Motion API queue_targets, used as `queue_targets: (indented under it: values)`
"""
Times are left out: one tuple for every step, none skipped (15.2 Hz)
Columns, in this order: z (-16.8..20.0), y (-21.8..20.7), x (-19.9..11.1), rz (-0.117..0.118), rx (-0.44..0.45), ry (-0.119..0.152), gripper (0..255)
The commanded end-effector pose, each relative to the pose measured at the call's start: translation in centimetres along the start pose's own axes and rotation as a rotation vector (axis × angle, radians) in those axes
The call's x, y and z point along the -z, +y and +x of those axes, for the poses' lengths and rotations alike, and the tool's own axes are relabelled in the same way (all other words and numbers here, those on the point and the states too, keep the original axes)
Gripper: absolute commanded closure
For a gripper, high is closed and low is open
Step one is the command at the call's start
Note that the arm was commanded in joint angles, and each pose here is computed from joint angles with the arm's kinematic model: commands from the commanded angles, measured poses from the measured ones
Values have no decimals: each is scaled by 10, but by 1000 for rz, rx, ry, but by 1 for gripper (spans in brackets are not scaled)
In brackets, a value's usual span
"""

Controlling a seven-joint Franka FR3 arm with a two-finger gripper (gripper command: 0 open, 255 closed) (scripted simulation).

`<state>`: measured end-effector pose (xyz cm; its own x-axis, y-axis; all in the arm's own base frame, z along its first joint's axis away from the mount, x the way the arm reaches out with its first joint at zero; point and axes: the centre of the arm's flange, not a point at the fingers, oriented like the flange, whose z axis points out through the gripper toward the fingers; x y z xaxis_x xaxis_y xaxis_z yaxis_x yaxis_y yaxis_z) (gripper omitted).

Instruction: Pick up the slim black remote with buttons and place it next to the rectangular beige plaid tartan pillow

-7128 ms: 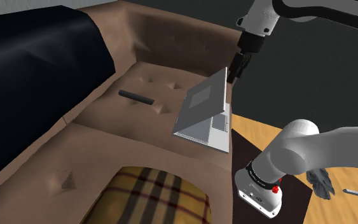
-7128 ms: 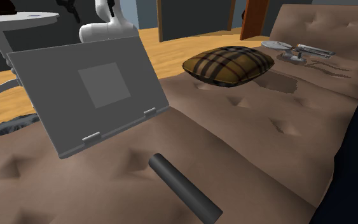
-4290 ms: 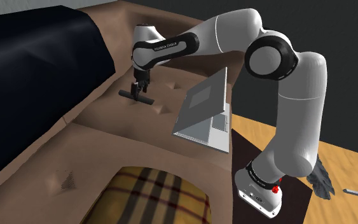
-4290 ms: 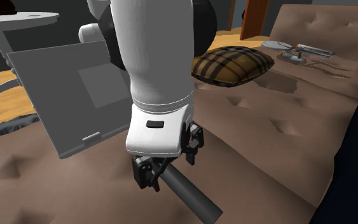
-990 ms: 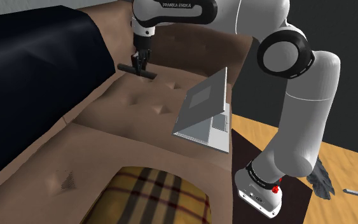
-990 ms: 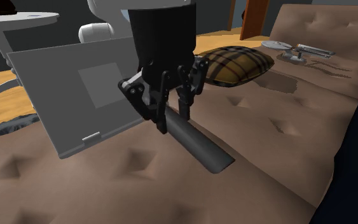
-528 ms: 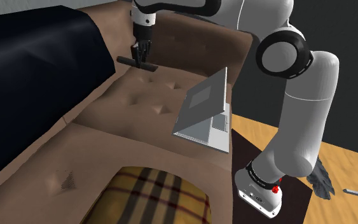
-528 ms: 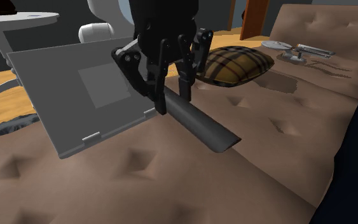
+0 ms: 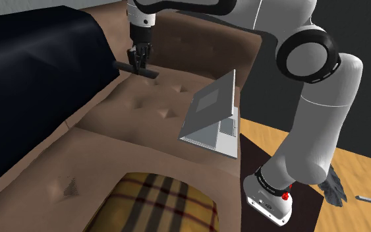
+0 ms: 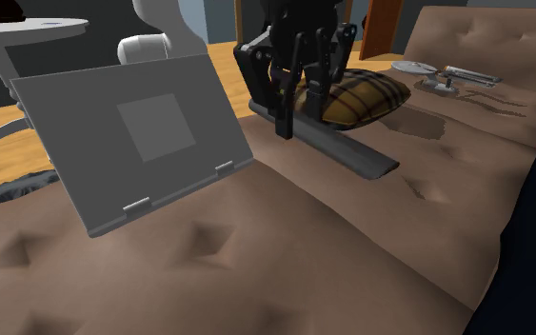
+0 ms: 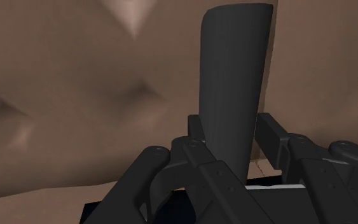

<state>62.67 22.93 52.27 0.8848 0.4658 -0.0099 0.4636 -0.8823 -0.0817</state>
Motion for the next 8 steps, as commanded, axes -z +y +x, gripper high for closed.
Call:
queue_targets:
  values:
    - [-3, -28, -3, -1, -1, 0, 255]
    - [-5, -41, -4, -1, -1, 0, 255]
    - [-6, -54, -5, -1, -1, 0, 255]
    - [-7, -67, -7, -1, -1, 0, 255]
    - [-9, -80, -8, -1, -1, 0, 255]
    - [-10, -93, -9, -1, -1, 0, 255]
    - [-11, -107, -10, -1, -1, 0, 255]
    - [-13, -120, -11, -1, -1, 0, 255]
